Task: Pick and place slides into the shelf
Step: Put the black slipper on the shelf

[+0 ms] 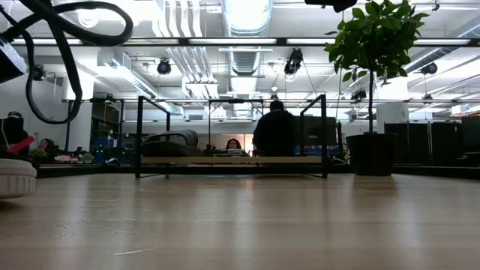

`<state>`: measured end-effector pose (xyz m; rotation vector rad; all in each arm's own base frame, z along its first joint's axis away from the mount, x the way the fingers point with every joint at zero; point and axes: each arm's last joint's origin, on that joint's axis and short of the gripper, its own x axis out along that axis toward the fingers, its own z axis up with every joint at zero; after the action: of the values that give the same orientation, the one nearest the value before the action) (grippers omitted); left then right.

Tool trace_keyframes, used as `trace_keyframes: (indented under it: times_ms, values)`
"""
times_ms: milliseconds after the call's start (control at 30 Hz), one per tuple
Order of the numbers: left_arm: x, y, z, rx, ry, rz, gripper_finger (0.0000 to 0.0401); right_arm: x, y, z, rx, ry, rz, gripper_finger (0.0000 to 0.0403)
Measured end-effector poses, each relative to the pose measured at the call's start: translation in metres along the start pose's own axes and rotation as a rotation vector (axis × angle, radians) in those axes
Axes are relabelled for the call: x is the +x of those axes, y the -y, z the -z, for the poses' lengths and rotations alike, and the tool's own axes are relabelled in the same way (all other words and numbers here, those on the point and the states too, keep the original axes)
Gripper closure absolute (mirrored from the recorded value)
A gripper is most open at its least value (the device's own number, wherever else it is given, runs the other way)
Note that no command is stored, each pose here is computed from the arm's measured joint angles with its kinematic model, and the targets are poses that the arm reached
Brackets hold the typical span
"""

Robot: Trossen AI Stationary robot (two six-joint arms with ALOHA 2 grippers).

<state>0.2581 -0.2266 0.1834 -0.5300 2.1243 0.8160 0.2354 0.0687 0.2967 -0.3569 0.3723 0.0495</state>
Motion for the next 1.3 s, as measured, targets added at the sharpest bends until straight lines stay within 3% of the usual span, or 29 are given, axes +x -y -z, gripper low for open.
trace_keyframes:
  times_ms: [267,733,1033,1300]
  values:
    - [-0.027,-0.018,0.016,0.011,0.066,0.109,0.0399,0.0,0.0,0.0,-0.003,0.0,0.0,0.0282]
    - [-0.077,-0.063,0.037,-0.109,0.515,0.488,0.0401,-0.002,0.001,-0.001,-0.002,0.005,0.002,0.0282]
    - [-0.084,-0.064,0.04,-0.115,0.526,0.548,0.0401,-0.018,0.009,-0.01,0.089,0.073,0.015,0.0282]
    - [-0.099,-0.055,0.04,-0.038,0.676,0.726,0.0401,-0.019,0.009,-0.011,0.105,0.078,0.007,0.0282]
